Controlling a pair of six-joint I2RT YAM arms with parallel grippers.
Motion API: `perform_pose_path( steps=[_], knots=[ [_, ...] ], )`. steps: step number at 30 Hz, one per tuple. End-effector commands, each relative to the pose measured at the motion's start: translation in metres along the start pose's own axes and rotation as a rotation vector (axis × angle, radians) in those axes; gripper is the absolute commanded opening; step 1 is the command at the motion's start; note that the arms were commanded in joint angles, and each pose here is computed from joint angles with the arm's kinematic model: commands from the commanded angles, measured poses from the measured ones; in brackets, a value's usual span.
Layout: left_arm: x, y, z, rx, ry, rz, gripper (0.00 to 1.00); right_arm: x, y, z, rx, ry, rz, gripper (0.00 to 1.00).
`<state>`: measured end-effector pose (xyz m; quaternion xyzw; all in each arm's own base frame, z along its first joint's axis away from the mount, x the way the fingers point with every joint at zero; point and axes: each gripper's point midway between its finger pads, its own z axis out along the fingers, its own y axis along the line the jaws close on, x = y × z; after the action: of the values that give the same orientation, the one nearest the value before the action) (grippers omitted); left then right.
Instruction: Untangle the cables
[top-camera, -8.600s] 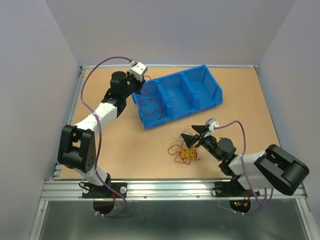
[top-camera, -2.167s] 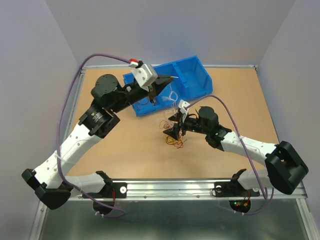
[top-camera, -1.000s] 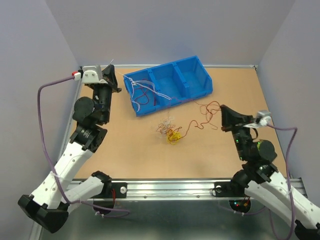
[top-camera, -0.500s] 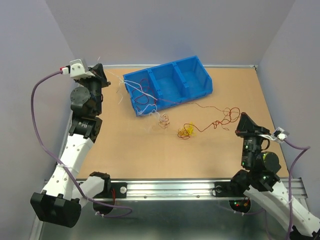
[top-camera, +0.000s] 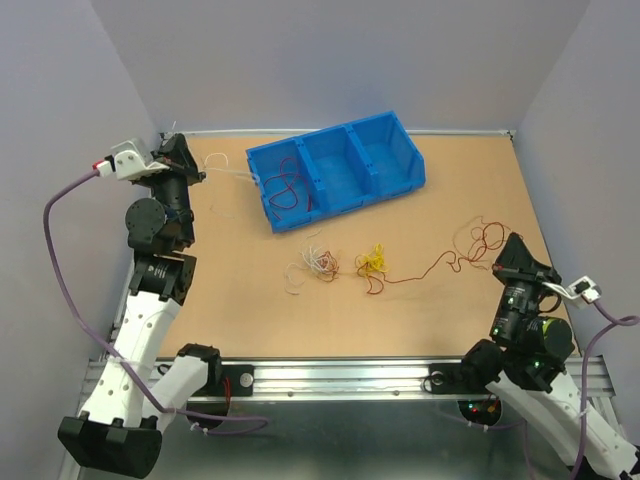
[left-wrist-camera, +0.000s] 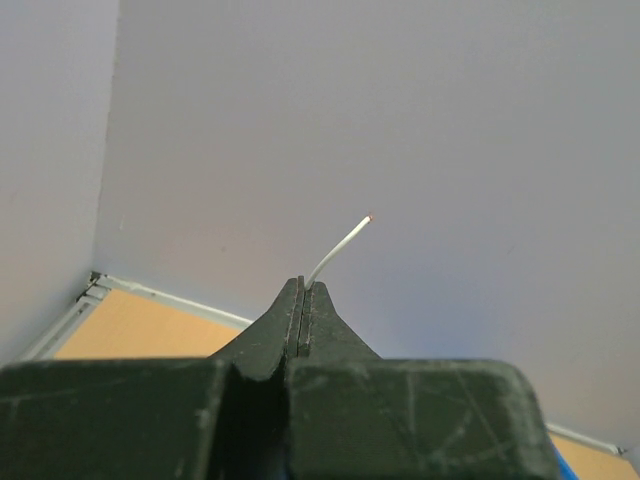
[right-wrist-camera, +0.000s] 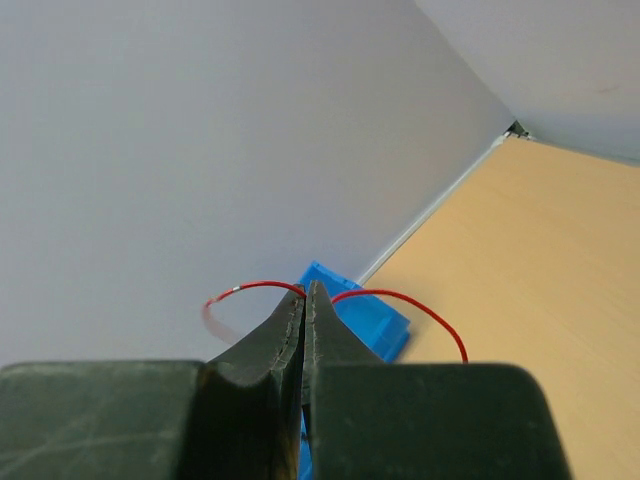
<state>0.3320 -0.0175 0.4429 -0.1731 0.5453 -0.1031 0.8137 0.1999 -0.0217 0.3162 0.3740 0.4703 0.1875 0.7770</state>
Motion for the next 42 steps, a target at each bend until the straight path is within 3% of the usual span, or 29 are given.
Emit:
perform_pose_path(
  steps=[1,10,15,20,23,26,27,30,35,42],
  knots=[
    [-0.027,-0.009,-0.008,0.055,-0.100,-0.058,0.00,0.006,0.009,0.001,-0.040,0.019,-0.014,0.00],
    [-0.003,-0.062,-0.012,0.365,-0.030,-0.034,0.00,0.038,0.064,-0.008,-0.350,0.150,-0.158,0.01],
    [0.009,-0.068,-0.005,0.394,0.001,-0.029,0.00,0.069,0.081,-0.006,-0.402,0.245,-0.262,0.02],
    [0.041,-0.101,-0.005,0.533,0.076,-0.061,0.00,0.116,0.100,-0.006,-0.485,0.379,-0.383,0.04],
    [0.073,-0.142,-0.012,0.610,0.137,-0.035,0.00,0.148,0.121,-0.019,-0.625,0.490,-0.420,0.05],
    [0.099,-0.158,-0.005,0.630,0.179,-0.001,0.00,0.172,0.135,-0.033,-0.744,0.577,-0.448,0.22],
    [0.105,-0.165,-0.006,0.652,0.197,-0.003,0.00,0.187,0.142,-0.043,-0.815,0.639,-0.455,0.40],
    [0.127,-0.169,-0.002,0.653,0.264,-0.001,0.00,0.206,0.150,-0.049,-0.869,0.701,-0.471,0.64],
    [0.134,-0.160,0.000,0.615,0.268,0.022,0.00,0.225,0.149,-0.031,-0.805,0.658,-0.487,0.79],
    [0.128,-0.152,-0.009,0.601,0.256,0.025,0.00,0.285,0.128,0.044,-0.553,0.642,-0.634,0.81]
  ],
)
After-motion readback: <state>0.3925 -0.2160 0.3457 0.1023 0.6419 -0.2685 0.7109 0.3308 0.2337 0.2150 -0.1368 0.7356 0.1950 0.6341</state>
